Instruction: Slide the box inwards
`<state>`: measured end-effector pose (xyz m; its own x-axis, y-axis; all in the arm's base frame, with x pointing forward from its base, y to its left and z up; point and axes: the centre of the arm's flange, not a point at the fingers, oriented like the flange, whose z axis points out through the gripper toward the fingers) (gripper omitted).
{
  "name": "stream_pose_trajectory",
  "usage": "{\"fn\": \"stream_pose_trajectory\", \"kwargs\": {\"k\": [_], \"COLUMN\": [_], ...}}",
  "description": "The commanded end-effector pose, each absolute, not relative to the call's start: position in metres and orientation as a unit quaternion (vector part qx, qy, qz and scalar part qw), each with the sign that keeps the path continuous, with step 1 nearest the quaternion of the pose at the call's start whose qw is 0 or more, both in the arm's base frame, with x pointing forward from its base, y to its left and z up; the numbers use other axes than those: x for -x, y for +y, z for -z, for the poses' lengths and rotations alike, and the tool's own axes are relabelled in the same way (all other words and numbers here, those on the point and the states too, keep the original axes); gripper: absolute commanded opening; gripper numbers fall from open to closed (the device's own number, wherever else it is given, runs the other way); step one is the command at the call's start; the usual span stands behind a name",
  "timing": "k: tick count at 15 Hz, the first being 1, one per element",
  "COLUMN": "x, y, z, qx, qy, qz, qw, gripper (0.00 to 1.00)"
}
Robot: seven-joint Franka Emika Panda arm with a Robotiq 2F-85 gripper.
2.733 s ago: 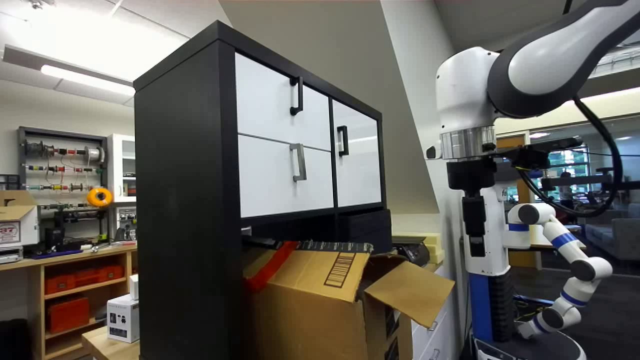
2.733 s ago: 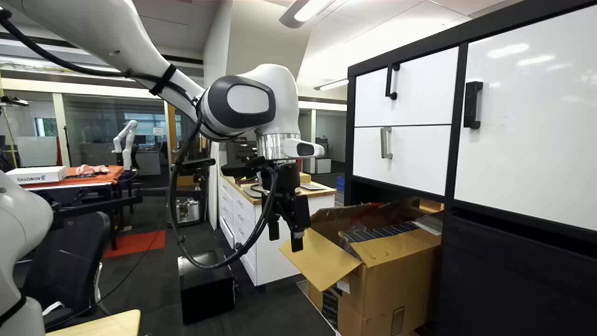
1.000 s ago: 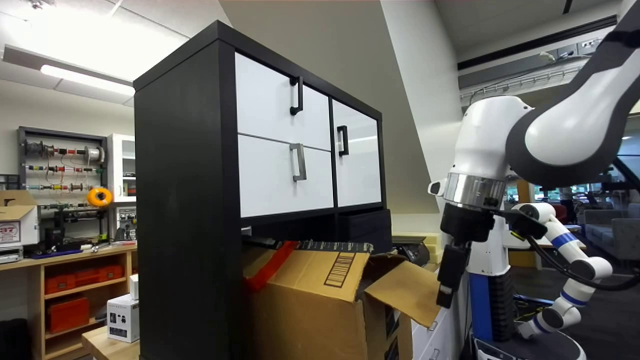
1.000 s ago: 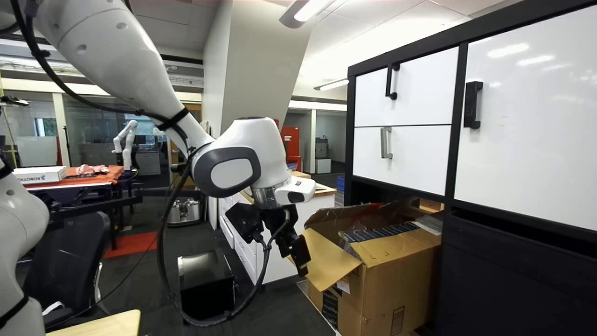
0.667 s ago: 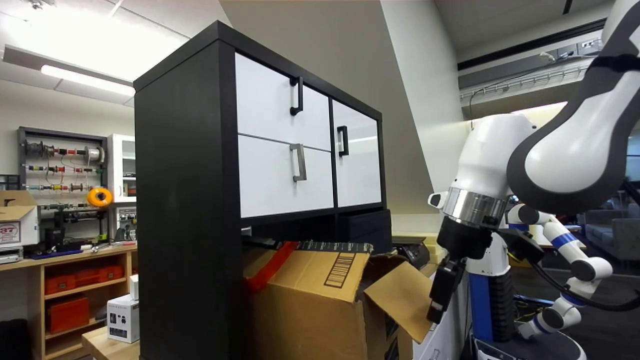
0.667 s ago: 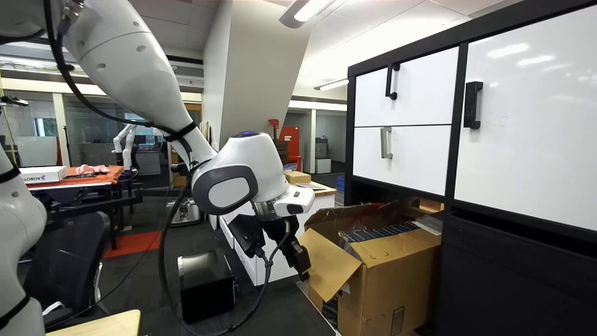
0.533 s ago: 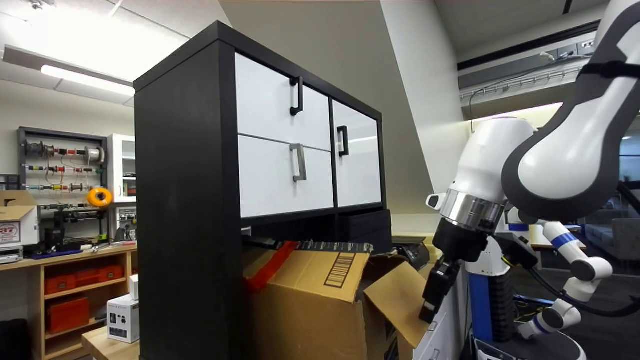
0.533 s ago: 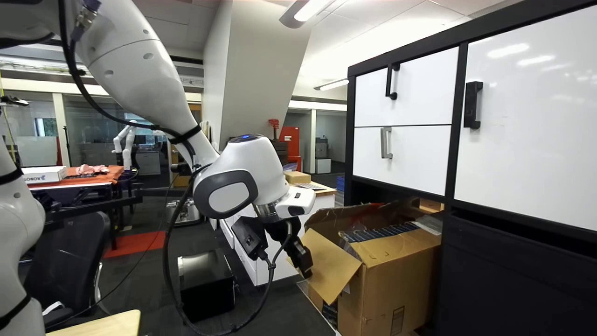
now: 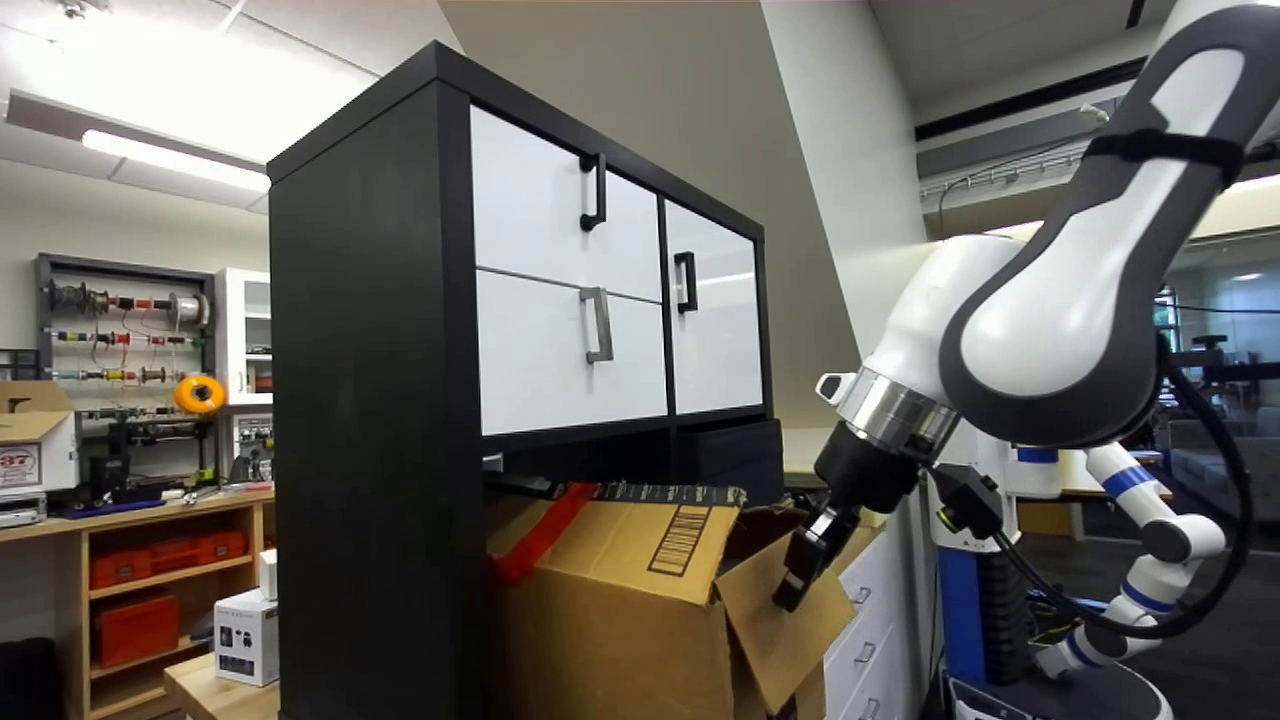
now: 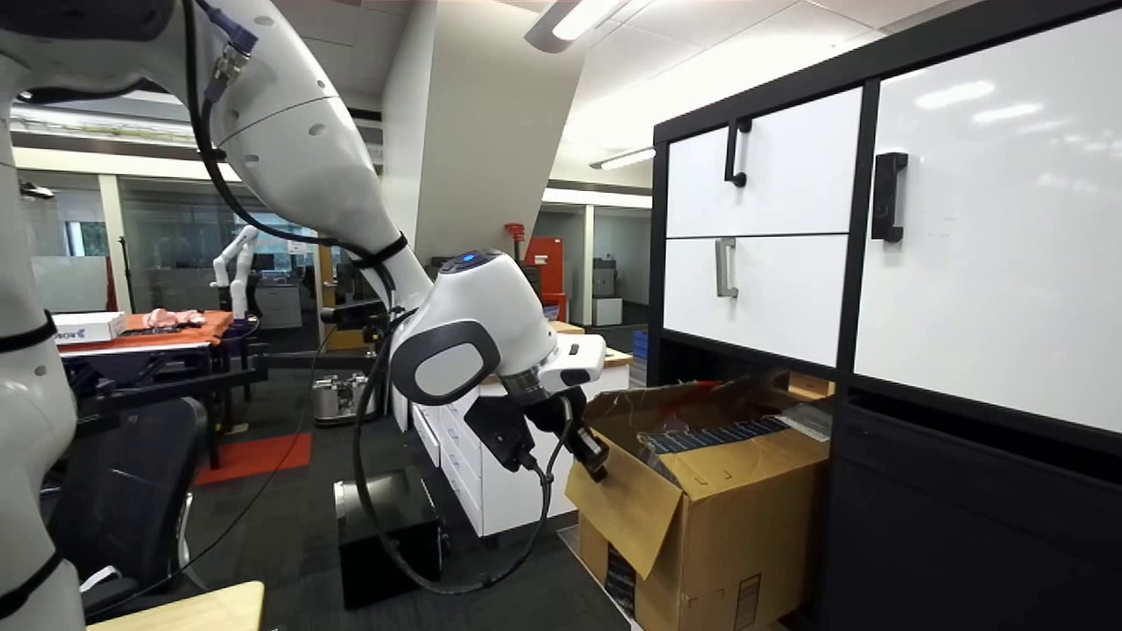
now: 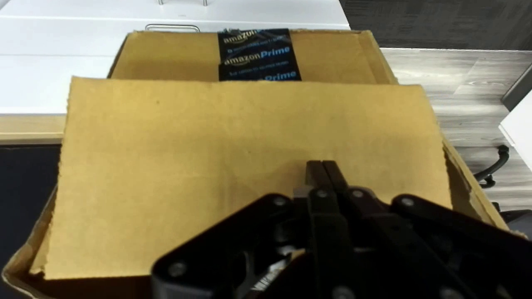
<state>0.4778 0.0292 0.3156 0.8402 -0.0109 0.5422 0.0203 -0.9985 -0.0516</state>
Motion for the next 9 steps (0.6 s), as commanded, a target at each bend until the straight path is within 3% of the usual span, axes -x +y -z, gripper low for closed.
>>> {"fn": "stream_pose_trajectory", "kwargs": {"k": [1,9], "x": [-0.505,-0.544], "y": [0.011,0.003], "z": [-0.304,-0.285], "qx": [0.949,0.951], "qy": [-0.001,-0.003], "qz": [0.312,0.309], "qw": [0.036,0.026], "gripper": [0.0,0.0]}}
